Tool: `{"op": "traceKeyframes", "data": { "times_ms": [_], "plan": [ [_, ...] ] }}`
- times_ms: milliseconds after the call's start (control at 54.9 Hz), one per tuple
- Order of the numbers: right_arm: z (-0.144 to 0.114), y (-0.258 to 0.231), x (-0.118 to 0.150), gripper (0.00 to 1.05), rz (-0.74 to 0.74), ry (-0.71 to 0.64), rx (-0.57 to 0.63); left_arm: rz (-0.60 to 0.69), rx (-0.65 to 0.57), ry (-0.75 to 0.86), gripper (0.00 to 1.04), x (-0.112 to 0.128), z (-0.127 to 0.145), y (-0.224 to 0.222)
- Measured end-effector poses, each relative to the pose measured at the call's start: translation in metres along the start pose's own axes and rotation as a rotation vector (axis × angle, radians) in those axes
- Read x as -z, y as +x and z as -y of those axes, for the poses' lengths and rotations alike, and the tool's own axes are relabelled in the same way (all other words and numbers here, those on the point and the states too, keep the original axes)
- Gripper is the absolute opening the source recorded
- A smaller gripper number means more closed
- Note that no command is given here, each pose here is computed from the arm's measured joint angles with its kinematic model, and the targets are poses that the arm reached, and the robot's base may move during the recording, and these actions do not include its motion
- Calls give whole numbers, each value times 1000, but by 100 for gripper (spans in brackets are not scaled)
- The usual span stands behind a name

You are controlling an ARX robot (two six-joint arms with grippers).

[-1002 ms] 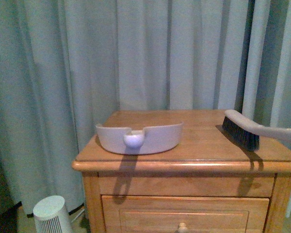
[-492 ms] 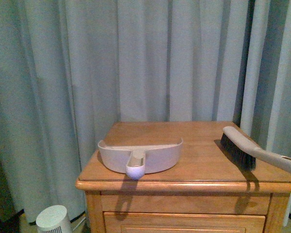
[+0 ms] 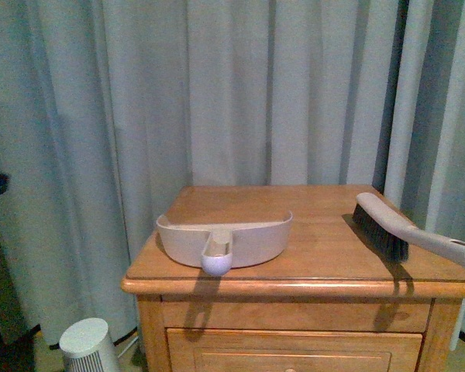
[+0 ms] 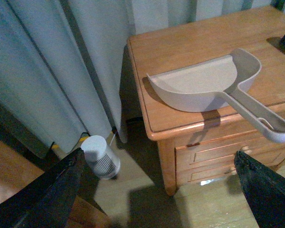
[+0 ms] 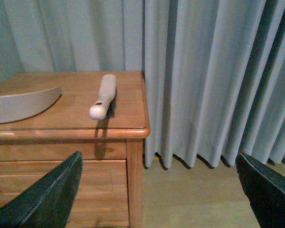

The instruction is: Clean up trash

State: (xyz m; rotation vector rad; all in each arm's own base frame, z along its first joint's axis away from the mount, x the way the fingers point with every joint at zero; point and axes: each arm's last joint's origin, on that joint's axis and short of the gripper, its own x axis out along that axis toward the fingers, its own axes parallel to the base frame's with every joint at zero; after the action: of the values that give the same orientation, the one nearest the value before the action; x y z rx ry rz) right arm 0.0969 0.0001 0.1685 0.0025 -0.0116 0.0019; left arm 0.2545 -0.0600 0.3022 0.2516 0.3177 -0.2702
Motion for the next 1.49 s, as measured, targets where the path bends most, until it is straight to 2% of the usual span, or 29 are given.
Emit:
{"op": "traceKeyframes", "data": {
  "times_ms": [128,200,383,601,784,1148,1494],
  "plan": [
    [0,0,0,97,0,0,0,-31,-10,37,97,-52,12,33],
    [0,0,0,97,0,0,0,-46,-20,45,97,-72,25,48],
    [0,0,0,97,0,0,0,-126,2,29,97,-86,66,84],
    [0,0,0,97,0,0,0,-255,15,4,97,-66,108,124],
    [0,0,0,97,0,0,0,-334,11,15,97,-41,127,148],
    [0,0,0,97,0,0,0,-408,-7,18,97,-12,136,174],
    [0,0,0,97,0,0,0,-443,-16,-66,97,0,134,190]
  ]
}}
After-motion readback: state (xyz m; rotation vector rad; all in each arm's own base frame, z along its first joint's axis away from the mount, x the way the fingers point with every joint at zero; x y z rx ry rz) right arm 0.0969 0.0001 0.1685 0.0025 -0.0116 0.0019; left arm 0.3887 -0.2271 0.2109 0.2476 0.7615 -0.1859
